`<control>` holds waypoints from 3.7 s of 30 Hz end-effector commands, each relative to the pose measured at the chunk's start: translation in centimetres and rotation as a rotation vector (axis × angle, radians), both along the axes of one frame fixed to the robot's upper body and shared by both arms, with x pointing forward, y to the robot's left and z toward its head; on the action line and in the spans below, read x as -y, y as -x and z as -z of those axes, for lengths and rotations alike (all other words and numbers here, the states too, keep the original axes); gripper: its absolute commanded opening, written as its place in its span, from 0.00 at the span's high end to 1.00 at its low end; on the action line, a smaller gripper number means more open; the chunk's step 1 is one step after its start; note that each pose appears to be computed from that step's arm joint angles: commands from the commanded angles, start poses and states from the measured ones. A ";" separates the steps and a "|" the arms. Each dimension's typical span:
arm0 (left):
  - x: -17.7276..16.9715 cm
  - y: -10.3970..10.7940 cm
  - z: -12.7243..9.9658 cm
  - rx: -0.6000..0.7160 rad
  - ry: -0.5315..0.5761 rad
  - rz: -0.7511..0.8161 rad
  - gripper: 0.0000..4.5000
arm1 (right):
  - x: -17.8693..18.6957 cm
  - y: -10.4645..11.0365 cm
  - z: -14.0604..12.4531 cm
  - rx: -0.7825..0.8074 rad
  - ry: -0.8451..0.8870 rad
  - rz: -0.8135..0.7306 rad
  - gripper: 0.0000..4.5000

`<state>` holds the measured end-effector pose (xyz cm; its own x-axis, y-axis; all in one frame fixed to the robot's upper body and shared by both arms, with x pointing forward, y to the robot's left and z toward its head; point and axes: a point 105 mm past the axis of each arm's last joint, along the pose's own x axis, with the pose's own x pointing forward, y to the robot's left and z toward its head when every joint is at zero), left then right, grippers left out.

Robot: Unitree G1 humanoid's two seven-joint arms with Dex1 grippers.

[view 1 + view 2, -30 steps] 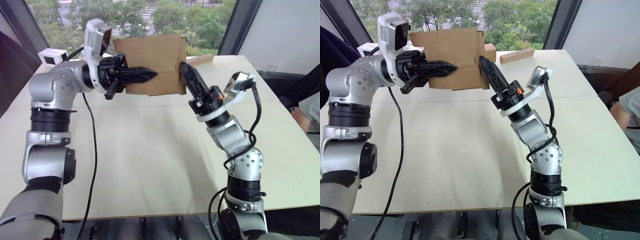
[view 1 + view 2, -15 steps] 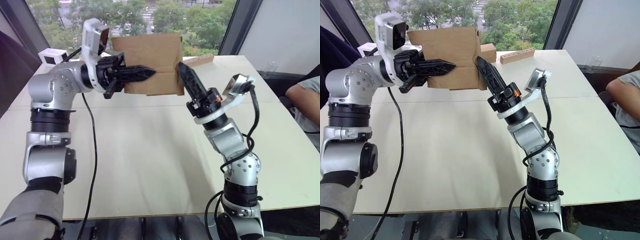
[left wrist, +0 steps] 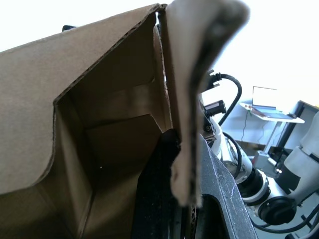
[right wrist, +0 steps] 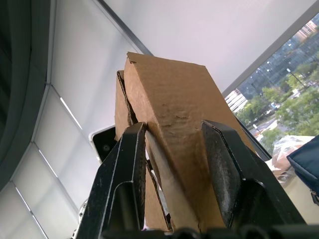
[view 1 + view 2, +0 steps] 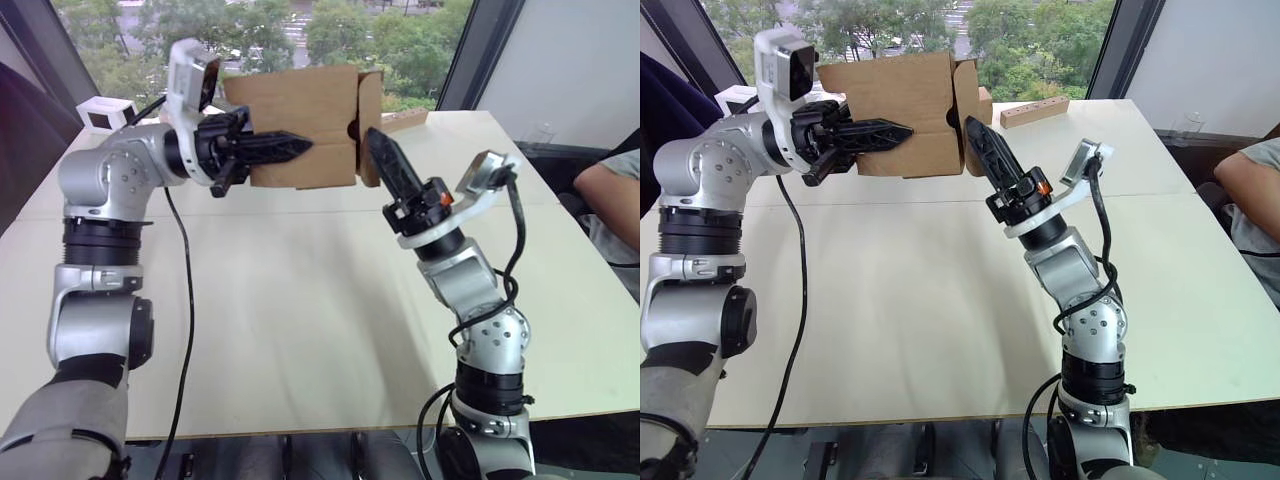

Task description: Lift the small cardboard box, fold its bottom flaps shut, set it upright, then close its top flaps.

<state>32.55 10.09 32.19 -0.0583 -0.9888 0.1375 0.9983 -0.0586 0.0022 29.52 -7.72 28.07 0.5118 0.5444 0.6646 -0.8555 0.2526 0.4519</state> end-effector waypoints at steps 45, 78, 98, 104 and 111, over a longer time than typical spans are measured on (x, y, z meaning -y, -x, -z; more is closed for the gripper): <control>-0.3 0.2 -1.7 0.051 0.065 -0.012 1.00 | -4.2 2.0 0.3 0.013 0.017 -0.122 0.61; -0.3 0.5 -1.8 0.045 0.047 0.033 1.00 | 3.7 0.9 -1.3 0.097 0.202 0.149 0.97; 1.3 0.7 0.7 0.003 -0.035 0.075 1.00 | -2.8 0.9 0.3 0.120 0.315 0.003 0.99; 1.2 0.4 0.9 0.008 -0.071 0.050 1.00 | -1.6 1.0 0.4 0.111 0.320 0.058 0.99; 1.4 -0.6 2.5 0.127 -0.416 -0.083 1.00 | 4.4 2.6 2.0 0.028 0.427 0.195 0.99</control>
